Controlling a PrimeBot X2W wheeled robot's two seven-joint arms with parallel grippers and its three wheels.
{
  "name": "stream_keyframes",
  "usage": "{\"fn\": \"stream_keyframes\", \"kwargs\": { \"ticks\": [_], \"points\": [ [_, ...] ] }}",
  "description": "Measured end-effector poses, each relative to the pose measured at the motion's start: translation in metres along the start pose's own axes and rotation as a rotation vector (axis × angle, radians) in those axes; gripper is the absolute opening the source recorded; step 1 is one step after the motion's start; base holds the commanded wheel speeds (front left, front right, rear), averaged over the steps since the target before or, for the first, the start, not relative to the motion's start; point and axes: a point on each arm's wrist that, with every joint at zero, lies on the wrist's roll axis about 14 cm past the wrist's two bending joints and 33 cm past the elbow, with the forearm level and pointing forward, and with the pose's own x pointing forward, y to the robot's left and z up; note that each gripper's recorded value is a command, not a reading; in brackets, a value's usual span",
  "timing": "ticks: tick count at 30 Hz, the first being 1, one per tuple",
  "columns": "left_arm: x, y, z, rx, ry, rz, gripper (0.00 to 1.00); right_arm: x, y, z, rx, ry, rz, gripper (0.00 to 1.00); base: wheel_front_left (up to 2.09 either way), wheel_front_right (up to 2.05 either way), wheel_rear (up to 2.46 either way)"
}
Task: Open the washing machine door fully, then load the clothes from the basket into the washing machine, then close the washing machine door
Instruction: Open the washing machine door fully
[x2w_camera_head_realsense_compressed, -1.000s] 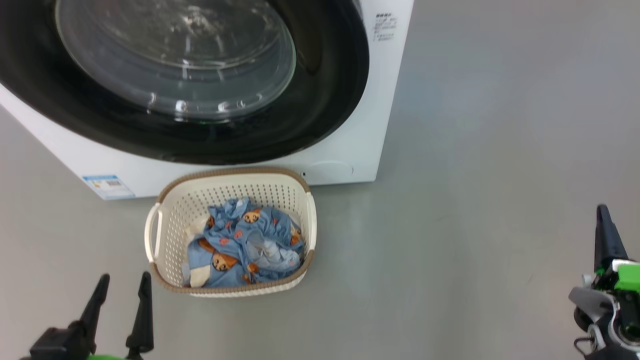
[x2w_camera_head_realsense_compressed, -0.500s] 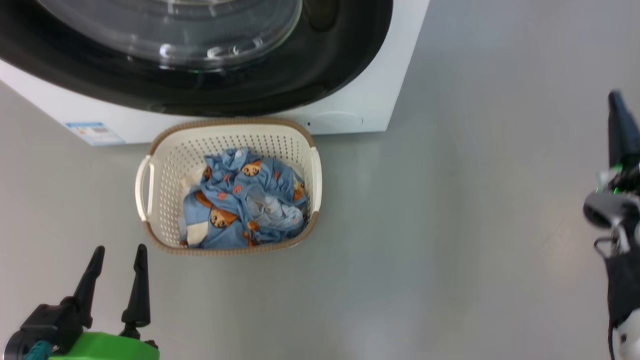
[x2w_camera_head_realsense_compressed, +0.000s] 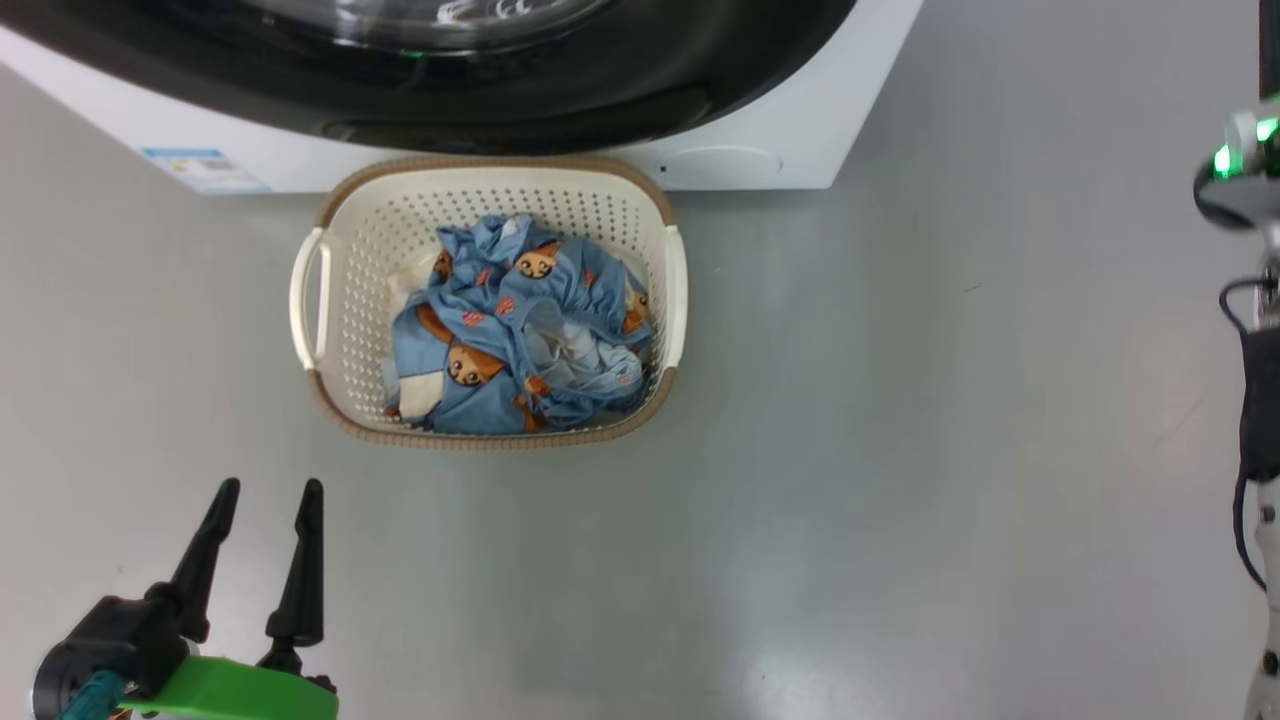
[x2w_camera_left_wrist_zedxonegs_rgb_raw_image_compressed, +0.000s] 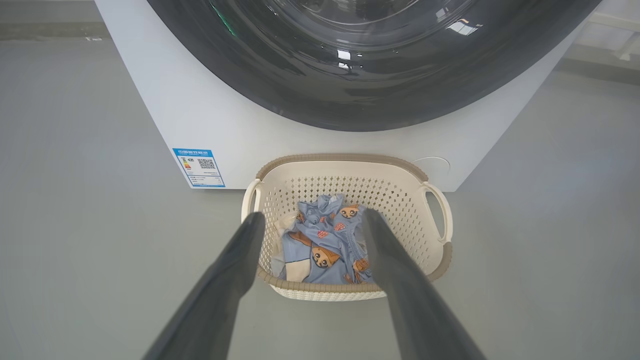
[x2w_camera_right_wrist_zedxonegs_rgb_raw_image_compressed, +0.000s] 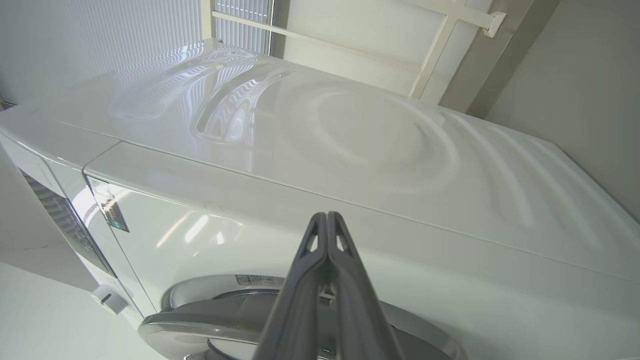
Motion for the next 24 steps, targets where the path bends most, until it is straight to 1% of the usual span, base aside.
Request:
{"fn": "stream_keyframes", "kwargs": {
  "ticks": [3, 10, 18, 24],
  "points": [
    [-0.002, 0.004, -0.005, 0.004, 0.015, 0.013, 1.00, 0.016, 0.011, -0.015, 0.014, 0.034, 0.047, 0.00, 0.00, 0.00, 0.00],
    [-0.007, 0.011, -0.010, -0.018, 0.034, 0.038, 1.00, 0.042, 0.034, -0.069, 0.047, 0.185, 0.139, 0.00, 0.00, 0.00, 0.00],
    [-0.018, 0.031, -0.011, -0.019, 0.044, 0.111, 1.00, 0.061, 0.044, -0.101, 0.073, 0.270, 0.191, 0.00, 0.00, 0.00, 0.00],
    [-0.026, 0.044, -0.012, -0.023, 0.050, 0.161, 1.00, 0.069, 0.039, -0.118, 0.075, 0.323, 0.195, 0.00, 0.00, 0.00, 0.00]
  ]
}}
